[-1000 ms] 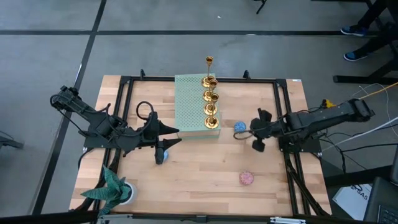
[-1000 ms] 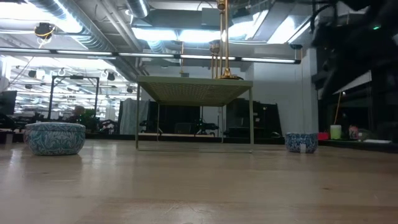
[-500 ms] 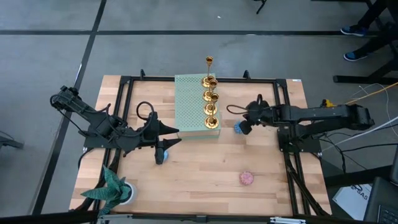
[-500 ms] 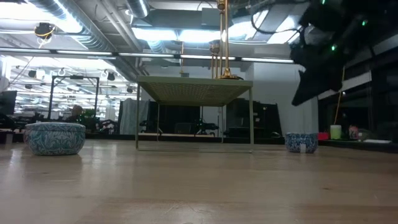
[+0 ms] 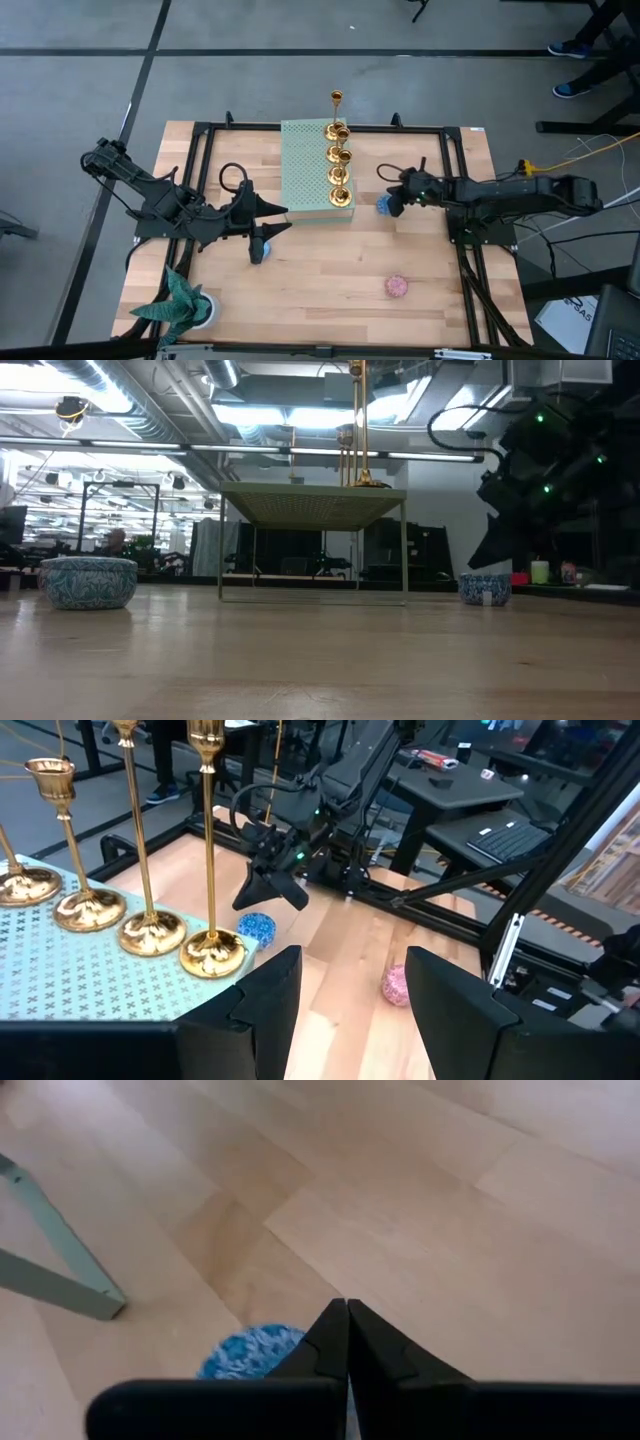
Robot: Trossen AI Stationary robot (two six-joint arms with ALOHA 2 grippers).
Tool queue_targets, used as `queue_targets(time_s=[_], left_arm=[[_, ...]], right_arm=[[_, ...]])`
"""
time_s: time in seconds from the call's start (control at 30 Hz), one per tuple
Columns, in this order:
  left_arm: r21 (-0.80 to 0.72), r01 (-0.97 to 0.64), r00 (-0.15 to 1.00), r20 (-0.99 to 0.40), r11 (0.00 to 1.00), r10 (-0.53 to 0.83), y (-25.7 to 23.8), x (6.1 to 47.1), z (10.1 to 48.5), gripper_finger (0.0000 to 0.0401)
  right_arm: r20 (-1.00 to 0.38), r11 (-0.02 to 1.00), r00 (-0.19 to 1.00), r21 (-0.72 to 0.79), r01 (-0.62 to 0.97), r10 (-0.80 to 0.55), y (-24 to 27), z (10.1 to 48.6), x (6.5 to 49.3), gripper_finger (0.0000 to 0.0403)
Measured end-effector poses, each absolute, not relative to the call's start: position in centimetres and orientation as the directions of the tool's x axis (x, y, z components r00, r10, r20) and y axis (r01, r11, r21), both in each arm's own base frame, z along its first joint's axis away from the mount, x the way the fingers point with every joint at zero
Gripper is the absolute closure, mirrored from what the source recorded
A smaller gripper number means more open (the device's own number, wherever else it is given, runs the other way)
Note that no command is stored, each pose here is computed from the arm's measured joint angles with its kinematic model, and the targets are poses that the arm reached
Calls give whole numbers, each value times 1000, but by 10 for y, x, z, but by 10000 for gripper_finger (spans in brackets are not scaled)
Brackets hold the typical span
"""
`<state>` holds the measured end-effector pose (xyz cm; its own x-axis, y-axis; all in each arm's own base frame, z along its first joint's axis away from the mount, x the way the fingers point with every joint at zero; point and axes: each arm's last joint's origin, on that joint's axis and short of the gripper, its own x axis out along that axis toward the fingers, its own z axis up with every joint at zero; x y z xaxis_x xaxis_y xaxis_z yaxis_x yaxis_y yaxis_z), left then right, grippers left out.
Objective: Pick & Place candle stick holders
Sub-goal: Move the blue scented candle to the bottom right
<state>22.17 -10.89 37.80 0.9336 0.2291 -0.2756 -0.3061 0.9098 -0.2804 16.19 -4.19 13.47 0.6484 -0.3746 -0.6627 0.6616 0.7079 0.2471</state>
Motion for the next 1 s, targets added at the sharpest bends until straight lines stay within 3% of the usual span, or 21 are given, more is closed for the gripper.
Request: queue_targets(time_s=[0.3,0.63,0.8,1.0], left_arm=[[-297,-311,933,-279,903,230,-110,223,377,224],[-285,-311,931,-282,907,230,-109,223,377,224],[-286,-311,931,-282,907,230,-109,223,377,224],[-286,-311,931,-282,906,230,-109,223,377,224]], right_arm=[[-673,660,694,404,634,-256,-37,114,151,397],[-557,743,825,511,433,-98,-3,125,165,397],[-510,746,829,455,486,-229,3,129,165,397],[-487,563,755,506,654,-439,-9,129,163,396]])
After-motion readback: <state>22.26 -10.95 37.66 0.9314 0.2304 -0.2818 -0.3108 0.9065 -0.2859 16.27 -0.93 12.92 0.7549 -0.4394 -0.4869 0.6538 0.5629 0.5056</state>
